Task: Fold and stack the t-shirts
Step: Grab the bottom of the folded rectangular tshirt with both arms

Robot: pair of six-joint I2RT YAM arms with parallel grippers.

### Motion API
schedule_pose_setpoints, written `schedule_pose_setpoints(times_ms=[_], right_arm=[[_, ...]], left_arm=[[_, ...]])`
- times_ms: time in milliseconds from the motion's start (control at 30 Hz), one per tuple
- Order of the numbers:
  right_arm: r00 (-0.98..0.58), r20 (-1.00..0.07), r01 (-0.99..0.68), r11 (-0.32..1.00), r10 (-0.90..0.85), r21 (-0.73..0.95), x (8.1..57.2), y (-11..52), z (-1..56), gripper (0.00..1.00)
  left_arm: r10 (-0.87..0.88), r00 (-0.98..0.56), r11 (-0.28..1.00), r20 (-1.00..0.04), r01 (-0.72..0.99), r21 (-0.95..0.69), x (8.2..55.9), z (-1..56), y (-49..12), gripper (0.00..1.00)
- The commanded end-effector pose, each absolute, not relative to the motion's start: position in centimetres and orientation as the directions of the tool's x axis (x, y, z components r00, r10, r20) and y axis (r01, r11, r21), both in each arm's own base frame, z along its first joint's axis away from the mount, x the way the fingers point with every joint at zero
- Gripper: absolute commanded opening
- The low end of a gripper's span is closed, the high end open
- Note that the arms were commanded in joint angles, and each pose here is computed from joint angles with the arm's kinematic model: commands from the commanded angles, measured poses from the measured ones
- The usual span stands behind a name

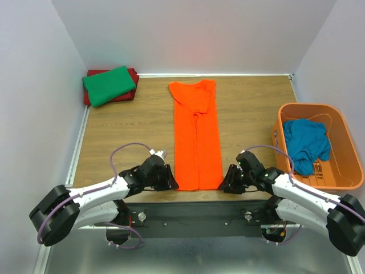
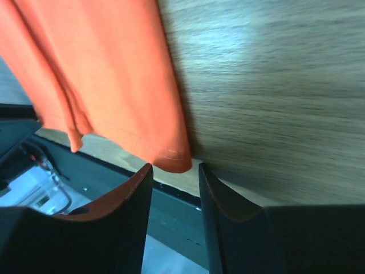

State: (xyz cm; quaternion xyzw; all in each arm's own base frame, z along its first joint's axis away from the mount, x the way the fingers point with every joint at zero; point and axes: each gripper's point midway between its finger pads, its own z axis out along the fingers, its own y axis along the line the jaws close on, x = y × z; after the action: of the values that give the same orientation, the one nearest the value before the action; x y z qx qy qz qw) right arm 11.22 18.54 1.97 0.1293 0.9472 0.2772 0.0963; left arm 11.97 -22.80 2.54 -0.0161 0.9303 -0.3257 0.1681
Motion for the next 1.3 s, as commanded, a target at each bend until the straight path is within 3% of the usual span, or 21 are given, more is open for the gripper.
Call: schedule_pose_setpoints(times_ms=[0, 567, 800, 900, 967, 1267], right_arm=[[-0.951, -0.072, 0.207, 0.797, 0.299, 0.568, 10.6, 18.8, 1.2, 0.44], [-0.938, -0.092, 0.234, 0.804, 0.335, 0.546, 11.0, 17.9, 0.3, 0.41], [-0.945, -0.135, 0.174, 0.809, 0.297, 0.561, 12.1, 18.6, 1.4, 0.24], [-0.952, -0.148, 0.136, 0.807, 0.266, 0.575, 12.7, 19.4, 2.5, 0.1], [-0.954, -0.167, 0.105, 0.798, 0.249, 0.593, 13.3, 20.0, 3.5, 0.01], [-0.941, -0.258, 0.017, 0.792, 0.22, 0.611, 16.7, 22.0, 7.0, 0.01]], left_arm=[[-0.128, -0.955, 0.792, -0.268, 0.065, -0.608, 11.0, 1.7, -22.3, 0.41], [-0.113, -0.964, 0.801, -0.239, 0.054, -0.597, 10.1, 1.2, -22.7, 0.34], [-0.114, -0.958, 0.793, -0.261, 0.07, -0.605, 10.7, 2.4, -23.4, 0.1], [-0.122, -0.941, 0.784, -0.316, 0.104, -0.612, 12.0, 4.3, -24.2, 0.0], [-0.131, -0.926, 0.776, -0.353, 0.126, -0.618, 13.3, 6.1, -25.0, 0.0], [-0.155, -0.862, 0.789, -0.482, 0.185, -0.586, 19.1, 11.0, -26.3, 0.0]])
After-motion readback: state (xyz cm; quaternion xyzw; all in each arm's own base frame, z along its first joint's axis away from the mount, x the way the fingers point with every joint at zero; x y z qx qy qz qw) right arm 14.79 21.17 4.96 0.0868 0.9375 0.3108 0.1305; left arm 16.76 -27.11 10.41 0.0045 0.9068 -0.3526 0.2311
